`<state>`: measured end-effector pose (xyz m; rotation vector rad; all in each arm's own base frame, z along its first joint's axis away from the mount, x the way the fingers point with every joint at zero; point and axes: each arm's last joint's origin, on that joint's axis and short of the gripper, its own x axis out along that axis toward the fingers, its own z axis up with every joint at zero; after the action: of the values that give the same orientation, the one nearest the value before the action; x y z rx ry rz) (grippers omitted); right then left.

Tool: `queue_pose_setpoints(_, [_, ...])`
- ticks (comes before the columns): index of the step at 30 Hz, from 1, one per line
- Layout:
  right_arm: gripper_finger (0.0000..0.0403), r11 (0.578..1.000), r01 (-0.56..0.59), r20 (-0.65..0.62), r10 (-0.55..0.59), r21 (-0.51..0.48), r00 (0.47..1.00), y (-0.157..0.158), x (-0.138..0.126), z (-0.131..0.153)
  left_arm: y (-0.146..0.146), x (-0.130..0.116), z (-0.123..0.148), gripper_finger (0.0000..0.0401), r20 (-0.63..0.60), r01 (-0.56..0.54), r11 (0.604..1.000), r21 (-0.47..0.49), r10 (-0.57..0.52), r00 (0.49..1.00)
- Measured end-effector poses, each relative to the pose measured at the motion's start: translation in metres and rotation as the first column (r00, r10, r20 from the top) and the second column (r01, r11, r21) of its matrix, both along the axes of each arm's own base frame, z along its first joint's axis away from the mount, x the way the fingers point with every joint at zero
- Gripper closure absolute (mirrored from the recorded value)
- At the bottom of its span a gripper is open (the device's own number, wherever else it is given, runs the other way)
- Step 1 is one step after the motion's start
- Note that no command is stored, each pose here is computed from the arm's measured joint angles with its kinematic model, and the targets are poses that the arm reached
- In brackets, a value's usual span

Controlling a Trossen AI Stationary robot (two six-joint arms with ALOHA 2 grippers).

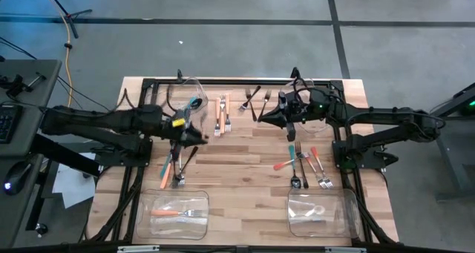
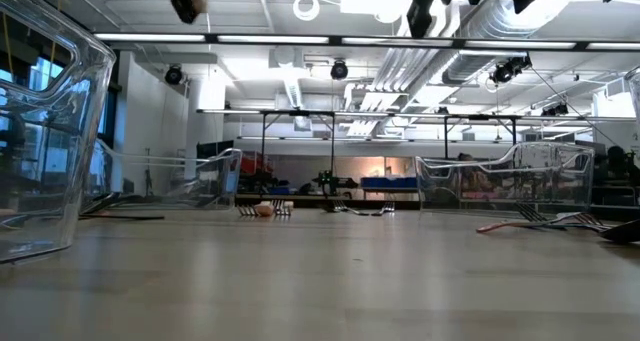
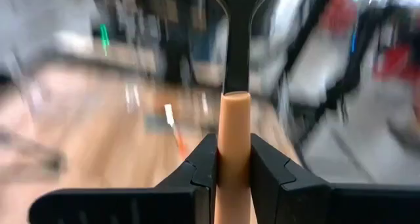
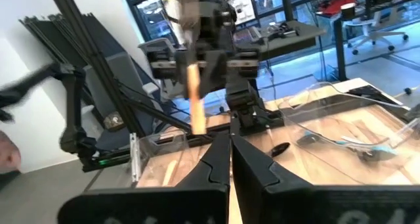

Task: Sort silverware by color (type)
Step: Put the light orange fork into the bottom left transparent bin

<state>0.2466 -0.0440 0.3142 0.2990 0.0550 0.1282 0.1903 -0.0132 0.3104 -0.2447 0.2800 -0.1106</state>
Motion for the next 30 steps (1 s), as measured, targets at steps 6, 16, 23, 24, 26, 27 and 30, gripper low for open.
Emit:
queue_pose_setpoints(6, [0.0403,1.0,0.013,-0.034,-0.013,-0.01,0.999,-0.003,-0.001,-0.004,-0.033,-0.01,0.03,0.0361,-0.365,0.143,0.99,0.001,-0.133,0.921])
queue_pose_setpoints(16, [0.0403,0.998,0.052,-0.111,-0.054,-0.024,0.992,-0.013,-0.004,-0.012,-0.129,-0.018,-0.013,0.0361,-0.762,0.288,0.952,-0.101,-0.26,0.593])
queue_pose_setpoints(23, [0.0403,0.997,0.074,-0.144,-0.079,-0.038,0.986,-0.02,-0.006,-0.015,-0.185,-0.024,-0.053,0.0361,-0.836,0.336,0.94,-0.061,-0.232,0.497])
queue_pose_setpoints(24, [0.0403,0.996,0.077,-0.147,-0.082,-0.038,0.986,-0.021,-0.006,-0.015,-0.191,-0.024,-0.058,0.0361,-0.841,0.345,0.937,-0.054,-0.229,0.49])
queue_pose_setpoints(26, [0.0403,0.996,0.08,-0.15,-0.086,-0.046,0.985,-0.022,-0.007,-0.016,-0.2,-0.023,-0.068,0.0361,-0.852,0.363,0.931,-0.042,-0.223,0.474])
queue_pose_setpoints(27, [0.0403,0.996,0.08,-0.156,-0.087,-0.048,0.984,-0.022,-0.007,-0.016,-0.205,-0.022,-0.073,0.0361,-0.856,0.369,0.929,-0.037,-0.22,0.468])
queue_pose_setpoints(30, [0.0403,0.996,0.079,-0.163,-0.086,-0.05,0.983,-0.022,-0.007,-0.017,-0.212,-0.02,-0.09,0.0361,-0.885,0.399,0.917,0.004,-0.182,0.428])
